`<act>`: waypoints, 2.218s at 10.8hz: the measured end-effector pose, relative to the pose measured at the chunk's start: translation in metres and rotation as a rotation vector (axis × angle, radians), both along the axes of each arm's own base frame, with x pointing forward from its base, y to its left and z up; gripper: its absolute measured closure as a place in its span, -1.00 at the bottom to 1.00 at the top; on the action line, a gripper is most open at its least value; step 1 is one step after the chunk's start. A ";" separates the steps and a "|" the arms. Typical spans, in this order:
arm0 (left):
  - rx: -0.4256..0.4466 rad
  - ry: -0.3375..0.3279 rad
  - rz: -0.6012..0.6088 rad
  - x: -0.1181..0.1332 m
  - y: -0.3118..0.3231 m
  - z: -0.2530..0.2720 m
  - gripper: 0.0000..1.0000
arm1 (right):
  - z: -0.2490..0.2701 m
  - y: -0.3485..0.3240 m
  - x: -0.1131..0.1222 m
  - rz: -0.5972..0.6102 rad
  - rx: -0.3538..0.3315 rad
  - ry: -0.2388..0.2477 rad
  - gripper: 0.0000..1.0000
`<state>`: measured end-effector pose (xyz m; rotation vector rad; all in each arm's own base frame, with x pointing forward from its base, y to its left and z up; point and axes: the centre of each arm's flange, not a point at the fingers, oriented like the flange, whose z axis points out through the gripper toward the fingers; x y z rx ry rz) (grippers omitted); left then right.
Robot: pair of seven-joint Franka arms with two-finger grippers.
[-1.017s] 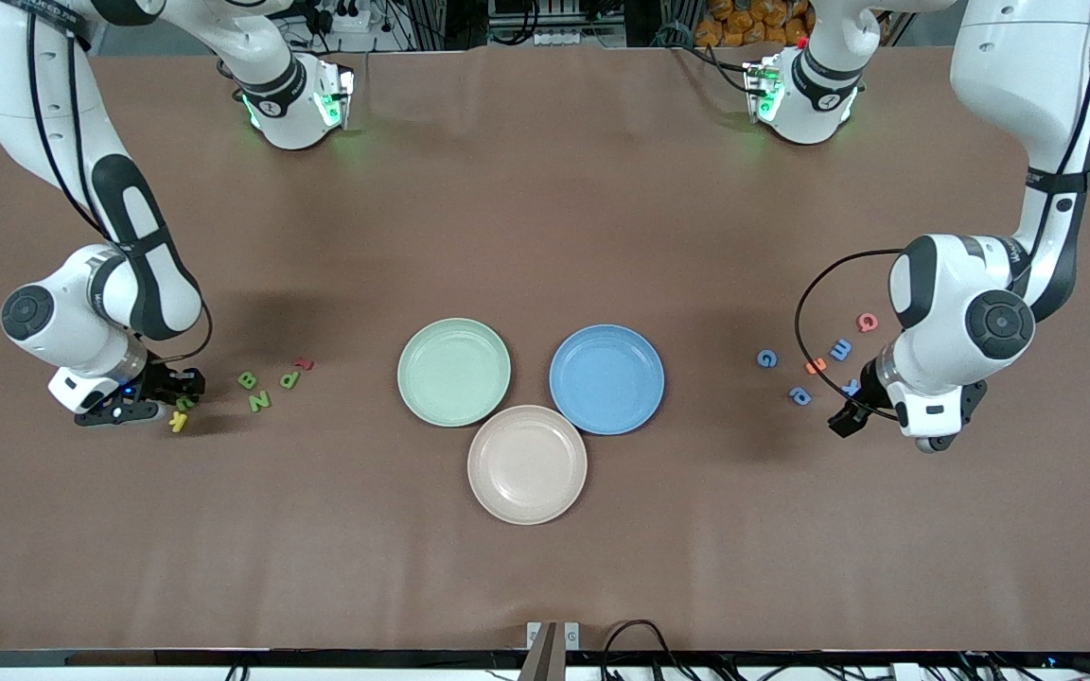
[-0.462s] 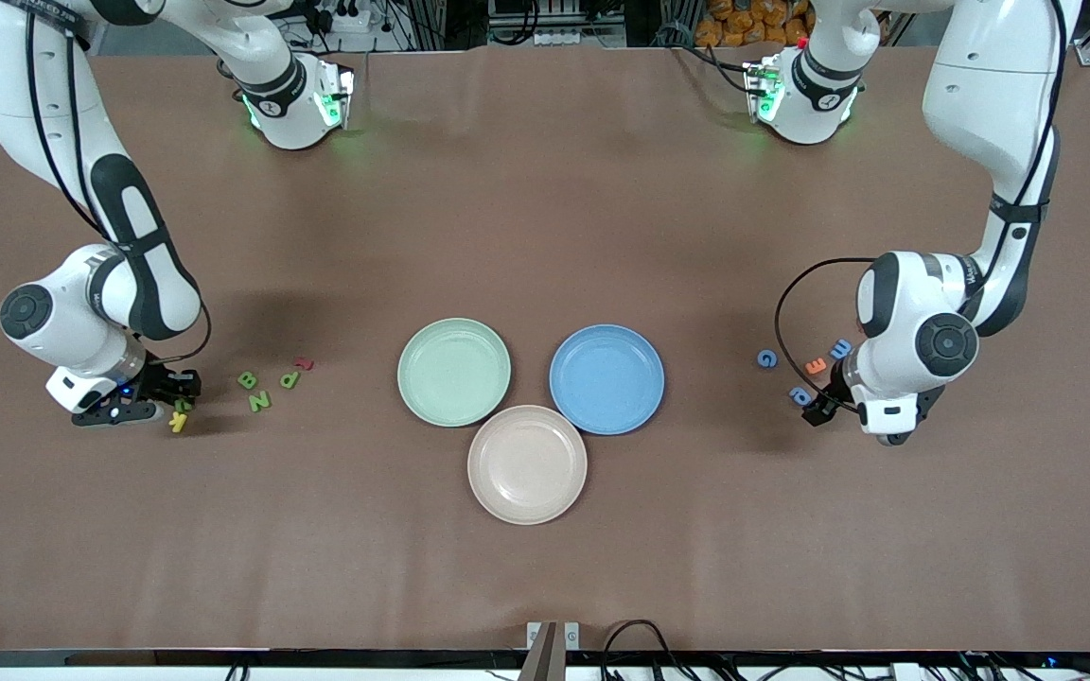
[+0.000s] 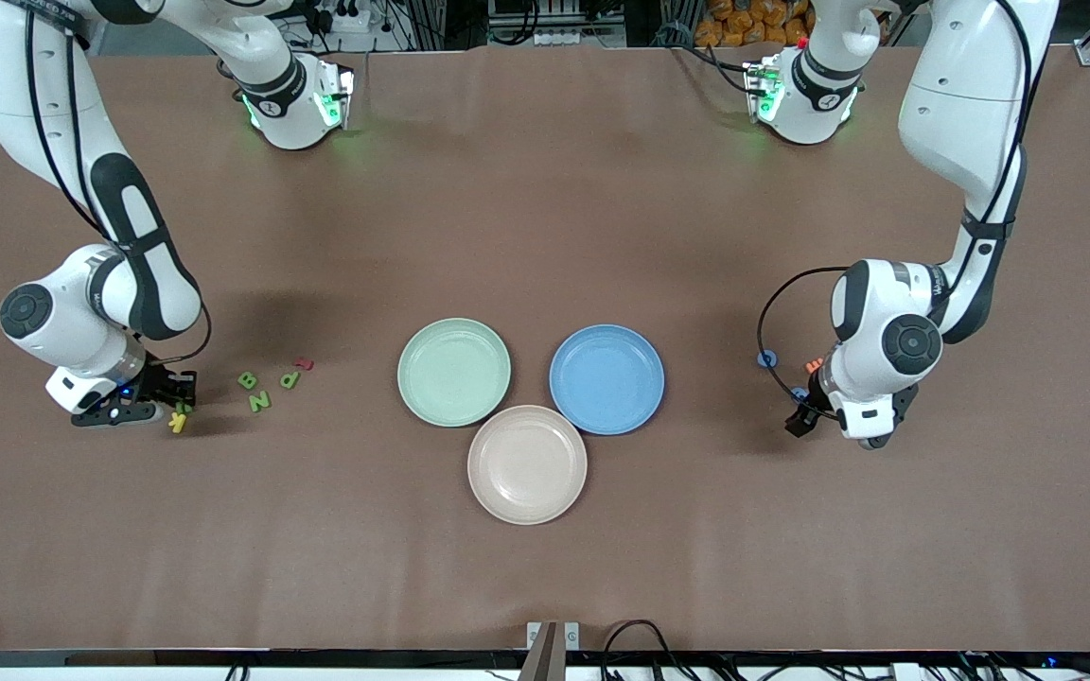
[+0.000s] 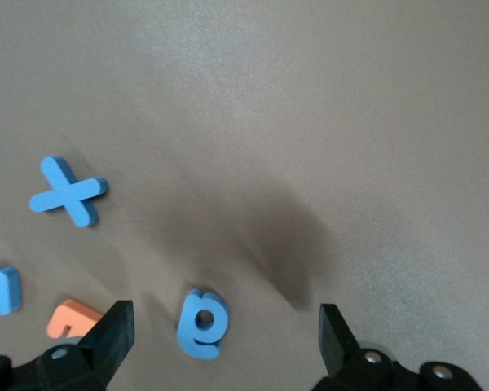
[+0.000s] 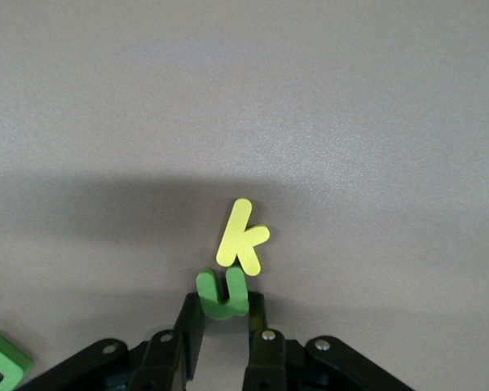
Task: Sort letters by color into matching plates
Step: 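Grasp the green u with the right gripper and the blue g with the left, then drop the u and g onto the green and blue plates with both grippers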
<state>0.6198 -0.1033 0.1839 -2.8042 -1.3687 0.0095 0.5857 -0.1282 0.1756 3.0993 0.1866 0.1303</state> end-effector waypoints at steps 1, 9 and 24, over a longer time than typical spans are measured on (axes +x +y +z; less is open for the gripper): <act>-0.001 -0.011 0.002 0.001 0.000 -0.003 -1.00 | 0.000 0.000 0.000 0.000 0.000 0.000 0.46; -0.004 -0.040 0.002 -0.002 0.001 -0.018 -1.00 | 0.041 0.035 0.014 -0.170 0.088 0.026 0.46; -0.017 -0.053 0.026 -0.012 -0.006 -0.005 0.46 | 0.060 0.322 0.001 -0.706 0.182 0.095 0.46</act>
